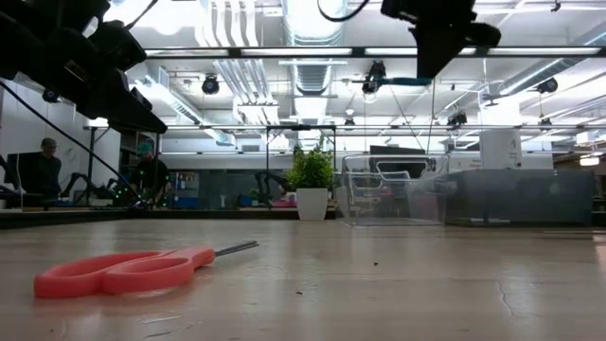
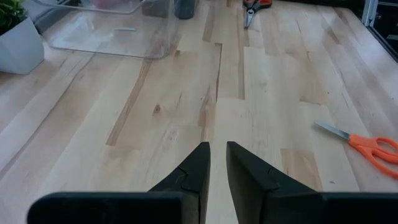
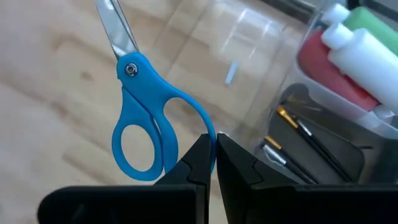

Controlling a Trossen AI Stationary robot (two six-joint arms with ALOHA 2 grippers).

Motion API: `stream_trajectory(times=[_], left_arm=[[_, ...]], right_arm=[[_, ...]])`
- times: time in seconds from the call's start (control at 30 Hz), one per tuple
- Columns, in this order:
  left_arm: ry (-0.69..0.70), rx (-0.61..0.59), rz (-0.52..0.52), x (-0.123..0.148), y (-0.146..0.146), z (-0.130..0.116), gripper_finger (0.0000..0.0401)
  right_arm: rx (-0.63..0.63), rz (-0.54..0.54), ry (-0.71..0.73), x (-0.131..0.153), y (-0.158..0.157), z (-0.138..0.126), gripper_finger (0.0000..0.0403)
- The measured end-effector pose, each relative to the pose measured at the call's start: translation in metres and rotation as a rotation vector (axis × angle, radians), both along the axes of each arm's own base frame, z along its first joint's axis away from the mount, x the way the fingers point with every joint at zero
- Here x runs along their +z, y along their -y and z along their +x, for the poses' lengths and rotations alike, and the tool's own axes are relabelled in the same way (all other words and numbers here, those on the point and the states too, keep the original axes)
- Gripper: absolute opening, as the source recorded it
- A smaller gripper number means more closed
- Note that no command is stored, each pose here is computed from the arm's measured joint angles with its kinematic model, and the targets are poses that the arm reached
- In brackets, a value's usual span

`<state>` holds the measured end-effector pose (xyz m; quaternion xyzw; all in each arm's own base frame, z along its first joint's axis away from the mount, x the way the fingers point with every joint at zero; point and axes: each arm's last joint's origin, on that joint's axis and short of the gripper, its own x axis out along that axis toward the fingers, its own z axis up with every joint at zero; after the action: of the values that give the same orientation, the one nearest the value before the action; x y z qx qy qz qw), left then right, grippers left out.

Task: Pick & Place Paint Supplies
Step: Put the blue scissors into the left transparent bin

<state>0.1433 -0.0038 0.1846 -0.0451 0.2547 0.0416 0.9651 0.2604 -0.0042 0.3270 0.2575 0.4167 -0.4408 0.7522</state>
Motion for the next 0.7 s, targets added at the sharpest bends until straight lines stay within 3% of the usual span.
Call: stream_trajectory(times=[0.33,0.7], left_arm=[[0.000,0.000,0.000,0.000,0.000,0.000,0.0062],[-0.009,0.000,0.000,-0.001,0.000,0.000,0.0062]], right_arm=[[-0.041,0.027,0.122,-0.024,0.050,0.011,0.0014],[-0.173,0.064,0.103,-0.057,0.090,0.001,0.0014]])
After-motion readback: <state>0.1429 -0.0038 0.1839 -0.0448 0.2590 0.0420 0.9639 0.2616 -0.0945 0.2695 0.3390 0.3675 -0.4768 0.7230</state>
